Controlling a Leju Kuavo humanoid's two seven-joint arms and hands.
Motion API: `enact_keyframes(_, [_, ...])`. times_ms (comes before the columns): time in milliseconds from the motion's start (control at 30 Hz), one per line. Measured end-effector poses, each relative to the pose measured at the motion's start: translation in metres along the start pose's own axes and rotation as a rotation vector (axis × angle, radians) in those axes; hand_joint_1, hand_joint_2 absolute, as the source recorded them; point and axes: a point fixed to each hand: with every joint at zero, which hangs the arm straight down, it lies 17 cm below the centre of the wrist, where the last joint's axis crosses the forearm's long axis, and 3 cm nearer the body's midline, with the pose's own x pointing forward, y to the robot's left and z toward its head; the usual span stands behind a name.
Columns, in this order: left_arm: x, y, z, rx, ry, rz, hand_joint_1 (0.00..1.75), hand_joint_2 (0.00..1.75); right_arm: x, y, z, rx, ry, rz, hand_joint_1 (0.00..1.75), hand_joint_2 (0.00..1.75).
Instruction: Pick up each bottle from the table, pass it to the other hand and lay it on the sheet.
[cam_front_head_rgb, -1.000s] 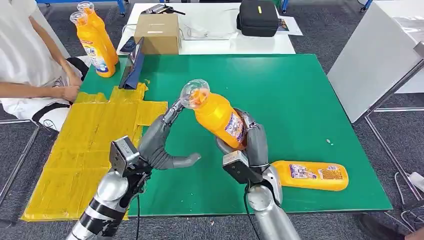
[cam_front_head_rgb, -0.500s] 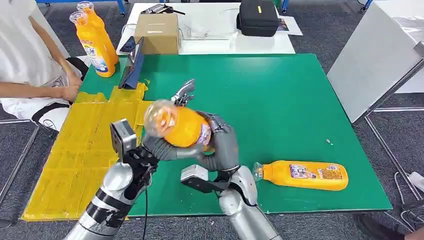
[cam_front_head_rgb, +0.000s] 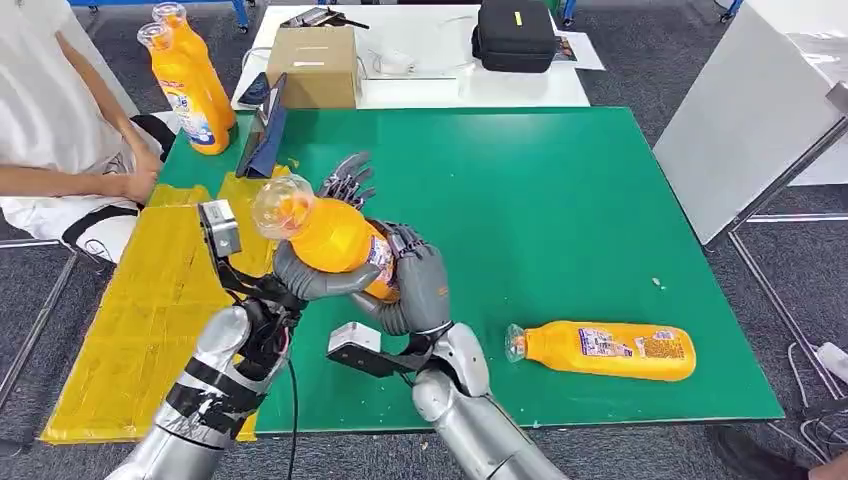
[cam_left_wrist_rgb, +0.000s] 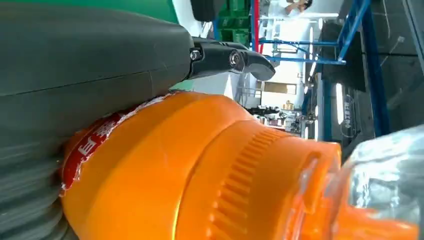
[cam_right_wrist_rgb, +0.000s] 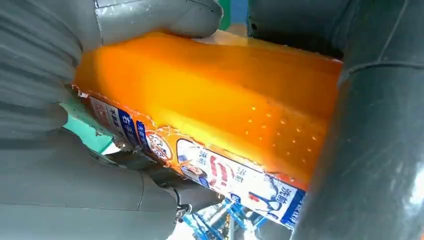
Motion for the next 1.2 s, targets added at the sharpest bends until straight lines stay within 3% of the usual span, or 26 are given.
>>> enact_keyframes(933, [-0.003,0.017,0.005,0.091,-0.003,0.026,1.75,1.75,-0.003,0.007,0.001,0.021,-0.001,0.017,1.75,1.75])
enact_keyframes(967, [-0.003,0.018,0.005,0.098,-0.004,0.024,1.75,1.75,-0.004,0.006,0.001,0.016,0.003,0.013,1.57,1.75])
enact_keyframes(1000, [-0.002,0.021,0.005,0.113,-0.006,0.027,1.75,1.75,-0.004,0.003,0.001,0.008,0.006,0.005,0.52,1.75])
enact_keyframes(1033, [-0.001,0.022,0.005,0.118,-0.007,0.035,1.75,1.75,-0.004,0.0,0.003,-0.001,0.009,-0.01,0.0,1.75])
enact_keyframes(1200, [0.012,0.035,0.005,0.17,-0.034,0.039,1.75,1.75,0.005,-0.033,0.016,-0.061,0.012,-0.135,0.0,1.75])
